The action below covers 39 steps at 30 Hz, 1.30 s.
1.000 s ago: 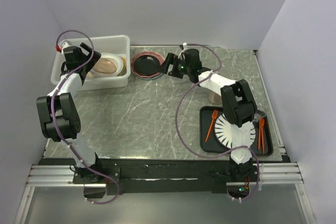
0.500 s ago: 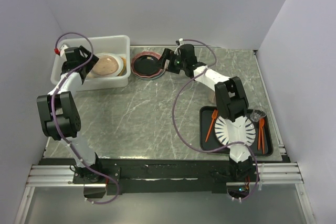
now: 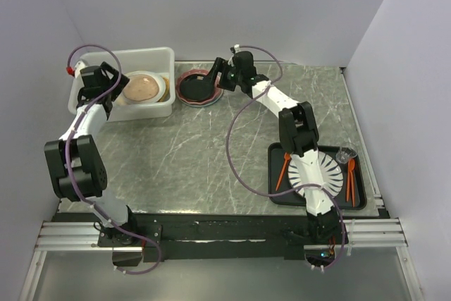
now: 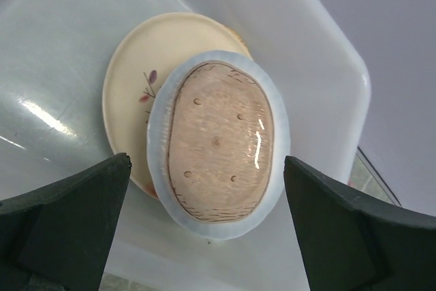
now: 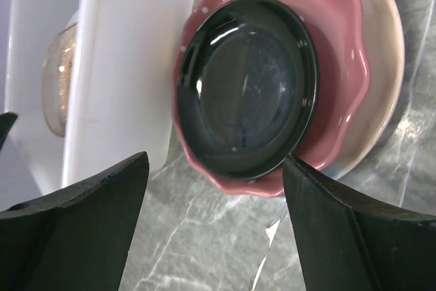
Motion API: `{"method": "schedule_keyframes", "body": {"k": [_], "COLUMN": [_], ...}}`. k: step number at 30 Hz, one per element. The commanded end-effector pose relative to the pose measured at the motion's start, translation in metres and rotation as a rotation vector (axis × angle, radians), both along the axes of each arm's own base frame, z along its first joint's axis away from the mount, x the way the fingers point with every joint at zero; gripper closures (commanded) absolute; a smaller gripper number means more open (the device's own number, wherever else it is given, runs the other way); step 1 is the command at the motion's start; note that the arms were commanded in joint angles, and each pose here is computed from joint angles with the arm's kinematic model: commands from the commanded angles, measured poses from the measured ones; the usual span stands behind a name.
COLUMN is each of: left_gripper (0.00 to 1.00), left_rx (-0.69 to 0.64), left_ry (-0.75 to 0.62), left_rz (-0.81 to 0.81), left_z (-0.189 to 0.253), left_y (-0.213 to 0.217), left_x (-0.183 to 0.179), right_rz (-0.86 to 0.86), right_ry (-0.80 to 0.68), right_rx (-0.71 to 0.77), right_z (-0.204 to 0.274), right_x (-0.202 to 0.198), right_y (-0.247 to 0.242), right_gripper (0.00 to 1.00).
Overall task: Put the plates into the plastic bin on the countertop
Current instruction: Place the plate in the plastic bin, then pick up the plate at the center of the board.
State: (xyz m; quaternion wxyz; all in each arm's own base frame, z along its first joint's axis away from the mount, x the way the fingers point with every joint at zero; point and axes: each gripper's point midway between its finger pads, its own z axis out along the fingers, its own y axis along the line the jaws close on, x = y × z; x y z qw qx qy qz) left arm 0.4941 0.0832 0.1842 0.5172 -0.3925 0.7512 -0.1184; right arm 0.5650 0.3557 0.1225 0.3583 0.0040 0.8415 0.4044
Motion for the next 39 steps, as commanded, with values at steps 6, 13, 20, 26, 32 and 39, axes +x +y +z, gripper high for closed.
{"method": "schedule_keyframes", "body": {"k": [6,13,20,26,32,39], "left_gripper": [0.01,0.01,0.01,0.01,0.01,0.01], "left_rx": [-0.003,-0.023,-0.021,-0.028,-0.029,-0.031], "left_ry": [-0.154,-0.161,-0.195,-0.197,-0.203,-0.208], "left_rz": [-0.11,-0.15,-0.184,-0.201,-0.207,-0.218], "left_z": [0.046,0.044,0.05,0.048,0.05,0.05], "left_y": [-0.02,-0.027,-0.033,-0.036,-0.036,-0.039], "left_x": [0.002,0.004,0.004,0.005,0.005,0.006], "right_rz": [-0.03,-0.072,-0.124,-0.133,-0.132,-0.121], "right_ry": [0.033,0.051,0.074,0.094,0.114,0.132], "right_rx": [0.039,0.043,0.048,0.095,0.101,0.102], "right_z": [-0.004,-0.012,-0.027,-0.033,-0.043,-0.051], "right_x": [0.017,0.025,0.036,0.044,0.044,0.041], "right_y": [0.014,0.011,0.006,0.014,0.015,0.015], "right_gripper": [0.19,0.2,0.2,0.23,0.28,0.46]}}
